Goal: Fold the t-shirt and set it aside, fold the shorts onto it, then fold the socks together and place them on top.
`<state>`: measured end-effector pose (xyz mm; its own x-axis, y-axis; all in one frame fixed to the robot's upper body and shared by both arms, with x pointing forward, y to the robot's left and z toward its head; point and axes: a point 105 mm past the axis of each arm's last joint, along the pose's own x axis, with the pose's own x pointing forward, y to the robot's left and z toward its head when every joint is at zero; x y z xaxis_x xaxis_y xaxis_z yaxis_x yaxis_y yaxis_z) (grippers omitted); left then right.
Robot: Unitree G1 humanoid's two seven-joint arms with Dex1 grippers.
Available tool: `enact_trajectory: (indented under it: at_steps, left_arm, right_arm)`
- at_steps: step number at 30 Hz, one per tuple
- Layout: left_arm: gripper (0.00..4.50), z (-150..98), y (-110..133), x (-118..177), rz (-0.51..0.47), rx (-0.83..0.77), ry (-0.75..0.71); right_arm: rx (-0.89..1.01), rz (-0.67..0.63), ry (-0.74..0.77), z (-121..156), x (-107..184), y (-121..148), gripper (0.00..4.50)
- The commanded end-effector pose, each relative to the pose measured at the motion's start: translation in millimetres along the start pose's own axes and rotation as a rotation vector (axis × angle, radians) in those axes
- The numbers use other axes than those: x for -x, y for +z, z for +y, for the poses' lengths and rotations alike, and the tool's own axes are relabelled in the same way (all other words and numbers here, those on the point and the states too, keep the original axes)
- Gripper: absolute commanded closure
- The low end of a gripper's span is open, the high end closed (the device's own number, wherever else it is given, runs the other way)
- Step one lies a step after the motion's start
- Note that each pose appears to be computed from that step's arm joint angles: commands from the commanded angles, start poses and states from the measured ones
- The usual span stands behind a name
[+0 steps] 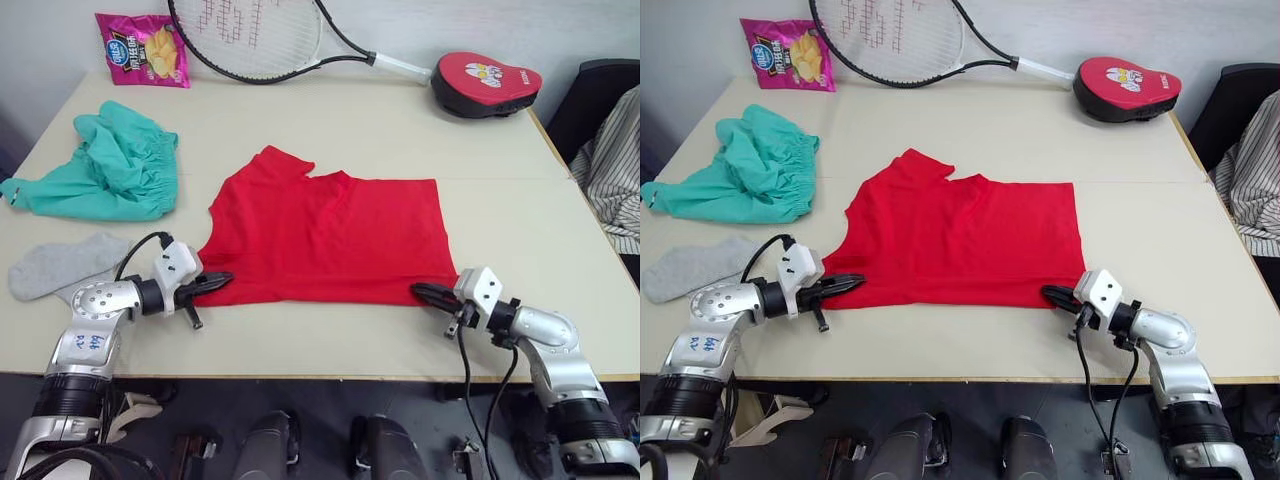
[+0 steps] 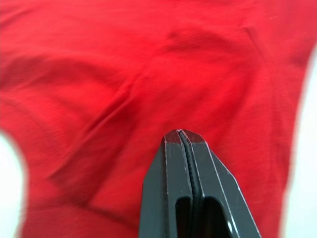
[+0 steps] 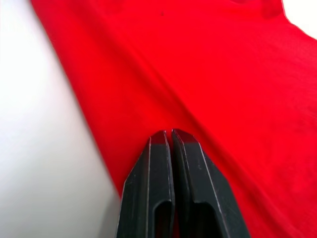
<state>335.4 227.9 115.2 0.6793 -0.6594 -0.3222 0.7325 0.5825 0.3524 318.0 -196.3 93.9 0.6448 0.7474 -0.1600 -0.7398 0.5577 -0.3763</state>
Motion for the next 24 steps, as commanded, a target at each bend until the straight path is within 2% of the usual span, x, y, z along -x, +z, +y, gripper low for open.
enact_trajectory:
  at_steps: [1, 5, 9, 12, 14, 17, 19, 24]
  left_arm:
    - [4.5, 25.3, 1.9, 2.2, -0.008, -0.039, 0.147]
    - [4.5, 46.9, 27.2, 12.5, -0.185, 0.023, 0.268]
    - [4.5, 49.7, 42.6, 44.7, -0.275, 0.079, 0.234]
    - [3.89, 31.9, 42.6, 65.4, -0.198, 0.012, 0.104]
    - [3.29, 22.0, 43.1, 70.0, -0.161, -0.029, 0.049]
    - [2.36, -9.4, 33.0, 70.9, -0.051, -0.157, -0.114]
    - [2.31, -21.6, 24.0, 69.7, -0.004, -0.213, -0.17]
    - [2.31, -25.5, 0.2, 61.5, 0.08, -0.291, -0.163]
  right_arm:
    - [0.008, 0.048, -0.07, -15.3, 13.6, -10.7, 4.35]
    - [0.001, 0.027, -0.124, -30.1, 24.4, -6.7, 4.35]
    - [-0.022, -0.066, -0.12, -39.2, 37.3, 24.1, 4.35]
    - [-0.001, -0.031, -0.027, -30.6, 49.0, 37.4, 3.72]
    - [0.014, -0.001, 0.01, -25.5, 51.9, 38.3, 3.07]
    - [0.099, 0.113, 0.133, -6.9, 57.2, 27.1, 2.03]
    - [0.133, 0.155, 0.16, -1.6, 57.1, 20.0, 1.34]
    - [0.197, 0.205, 0.155, 1.1, 45.5, 7.4, 1.34]
